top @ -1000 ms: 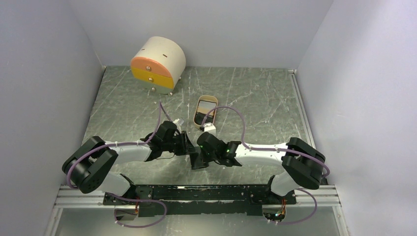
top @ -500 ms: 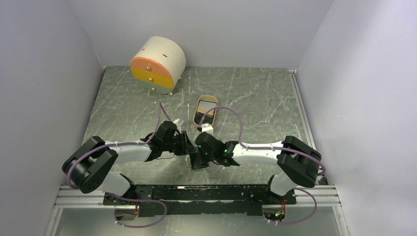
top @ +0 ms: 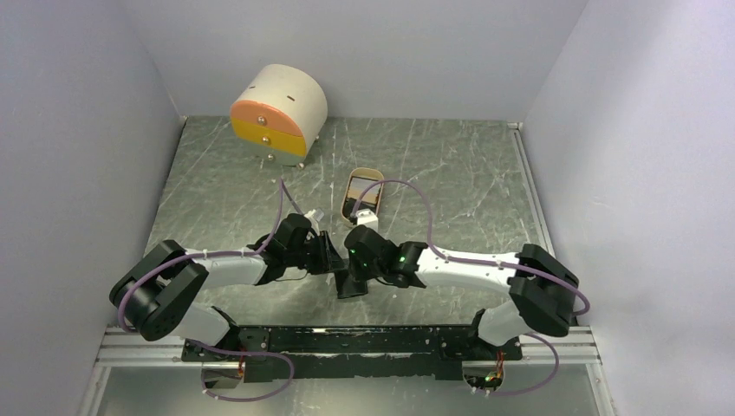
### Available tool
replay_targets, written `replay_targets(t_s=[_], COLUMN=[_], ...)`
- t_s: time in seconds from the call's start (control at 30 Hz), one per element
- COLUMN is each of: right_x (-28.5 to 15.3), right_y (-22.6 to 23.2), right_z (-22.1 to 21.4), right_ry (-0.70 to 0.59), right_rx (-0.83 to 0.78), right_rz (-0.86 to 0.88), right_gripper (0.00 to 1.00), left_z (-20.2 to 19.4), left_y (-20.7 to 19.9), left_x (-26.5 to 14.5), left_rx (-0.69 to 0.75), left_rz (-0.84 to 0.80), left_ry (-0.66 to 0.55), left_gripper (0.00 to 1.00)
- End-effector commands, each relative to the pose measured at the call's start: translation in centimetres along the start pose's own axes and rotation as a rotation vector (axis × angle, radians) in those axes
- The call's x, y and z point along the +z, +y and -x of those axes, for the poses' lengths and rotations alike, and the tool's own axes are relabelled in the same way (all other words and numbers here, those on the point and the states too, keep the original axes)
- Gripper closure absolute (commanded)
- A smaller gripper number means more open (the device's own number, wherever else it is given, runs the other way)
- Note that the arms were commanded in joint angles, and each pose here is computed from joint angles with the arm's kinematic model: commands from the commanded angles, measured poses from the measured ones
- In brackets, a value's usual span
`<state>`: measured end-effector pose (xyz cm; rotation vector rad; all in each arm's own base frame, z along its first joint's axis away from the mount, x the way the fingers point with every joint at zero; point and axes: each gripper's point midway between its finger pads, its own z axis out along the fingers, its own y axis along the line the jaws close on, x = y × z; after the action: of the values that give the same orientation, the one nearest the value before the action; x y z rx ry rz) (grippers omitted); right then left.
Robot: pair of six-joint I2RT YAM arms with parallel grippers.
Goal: Put the credit cards into the card holder
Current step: Close the card holder at the center of the board.
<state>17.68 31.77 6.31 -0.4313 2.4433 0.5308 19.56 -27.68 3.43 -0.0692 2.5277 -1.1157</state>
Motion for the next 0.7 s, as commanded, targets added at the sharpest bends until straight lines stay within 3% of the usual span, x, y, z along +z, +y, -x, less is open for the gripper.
replay_targets(t_s=[0.0,0.07,0.23,0.33,0.67], right_x=[-1.8,-1.9,-1.3,-0.6,0.3], right_y=[-2.2,-3.2,-3.0,-2.3,-3.3], right_z=[-0.1,-0.6,-0.8,-0.9,-0.8], right_ry=[-0.004,-0.010,-0.022,-0.008,0.012], right_rx=[0.003,0.011,0.026,0.033,-0.002], right_rz=[-0.089,-0.114,-0.088,-0.063,-0.155], right_gripper=[0.77,0.70,0.67,0.60,0.65], left_z=[-1.6,-1.6,-1.5,-1.4,-1.3], left_y=[1.0,1.0,0.8,0.8,0.7], left_x=[-0.2,-0.2,-0.3,-0.4,-0.5], left_rx=[-0.011,-0.012,-0.009,-0.010,0.000], left_rz=[0.021,0.022,0.022,0.024,0.025], left_ry=[0.057,0.057,0.054,0.050,0.051], left_gripper=[0.69,0.69,0.69,0.69,0.69])
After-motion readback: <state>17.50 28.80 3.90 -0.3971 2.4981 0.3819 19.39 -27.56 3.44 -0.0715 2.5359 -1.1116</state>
